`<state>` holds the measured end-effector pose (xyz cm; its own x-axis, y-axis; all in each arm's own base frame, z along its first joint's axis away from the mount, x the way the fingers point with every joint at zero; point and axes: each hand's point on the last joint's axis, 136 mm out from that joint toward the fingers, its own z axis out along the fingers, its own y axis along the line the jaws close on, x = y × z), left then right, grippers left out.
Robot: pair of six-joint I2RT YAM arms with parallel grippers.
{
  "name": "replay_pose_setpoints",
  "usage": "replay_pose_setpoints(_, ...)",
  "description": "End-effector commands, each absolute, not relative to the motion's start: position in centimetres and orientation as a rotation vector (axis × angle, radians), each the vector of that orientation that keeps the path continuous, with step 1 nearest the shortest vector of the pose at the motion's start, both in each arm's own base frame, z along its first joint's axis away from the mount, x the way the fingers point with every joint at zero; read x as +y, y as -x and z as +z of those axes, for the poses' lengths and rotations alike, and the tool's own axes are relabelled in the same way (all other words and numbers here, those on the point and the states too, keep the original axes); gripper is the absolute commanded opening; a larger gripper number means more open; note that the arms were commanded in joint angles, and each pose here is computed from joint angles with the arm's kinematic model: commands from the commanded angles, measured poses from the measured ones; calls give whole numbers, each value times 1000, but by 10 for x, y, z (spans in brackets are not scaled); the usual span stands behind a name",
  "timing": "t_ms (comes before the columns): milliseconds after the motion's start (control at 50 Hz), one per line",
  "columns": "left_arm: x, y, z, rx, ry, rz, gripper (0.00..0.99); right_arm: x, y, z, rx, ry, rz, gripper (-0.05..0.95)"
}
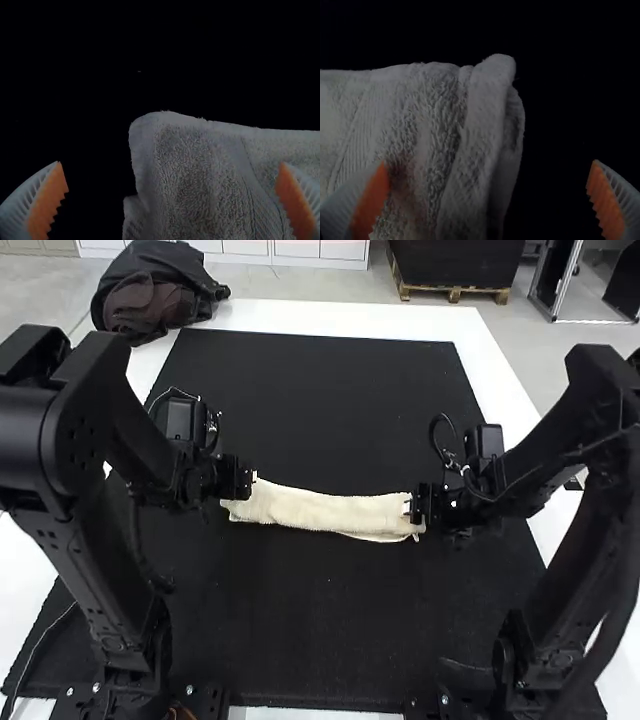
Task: Fold the towel.
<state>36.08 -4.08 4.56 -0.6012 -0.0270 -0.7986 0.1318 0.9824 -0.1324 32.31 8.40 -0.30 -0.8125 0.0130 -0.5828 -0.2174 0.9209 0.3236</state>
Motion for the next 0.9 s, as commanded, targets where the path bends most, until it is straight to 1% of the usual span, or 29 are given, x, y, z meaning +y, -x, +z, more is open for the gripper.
replay_pose_setpoints(0, -40, -371, 68, 2141, -51, -224, 970, 95, -331, 4, 2449, 193, 526, 908)
replay_pose_setpoints(200, -39, -371, 70, 2136, -45, -223, 970, 96, -332, -2, 2457, 195, 514, 908)
replay_pose_setpoints(500, -27, -381, 96, 2077, -17, -202, 970, 98, -329, -14, 2486, 200, 518, 905)
replay_pose_setpoints(580, -25, -383, 99, 2077, -10, -198, 970, 95, -328, -19, 2499, 208, 480, 848)
replay_pose_setpoints(640, -24, -385, 100, 2076, -9, -197, 970, 96, -328, -19, 2501, 218, 482, 779)
replay_pose_setpoints(660, -24, -385, 101, 2074, -9, -197, 970, 96, -329, -18, 2498, 219, 483, 741)
replay_pose_setpoints(680, -24, -385, 101, 2076, -9, -197, 970, 97, -330, -17, 2495, 220, 485, 679)
replay_pose_setpoints(740, -24, -385, 101, 2077, -9, -197, 970, 99, -329, -17, 2494, 233, 502, 385)
replay_pose_setpoints(760, -24, -385, 101, 2077, -7, -198, 970, 100, -329, -16, 2491, 239, 506, 248)
replay_pose_setpoints(780, -24, -385, 101, 2080, -7, -198, 970, 100, -329, -16, 2489, 251, 504, 64)
replay_pose_setpoints(800, -24, -385, 101, 2082, -7, -198, 970, 100, -329, -17, 2489, 256, 503, -34)
replay_pose_setpoints(820, -24, -385, 100, 2086, -6, -198, 970, 100, -329, -16, 2489, 259, 504, -18)
replay_pose_setpoints(880, -24, -385, 100, 2088, -4, -197, 970, 103, -326, -17, 2500, 267, 530, -25)
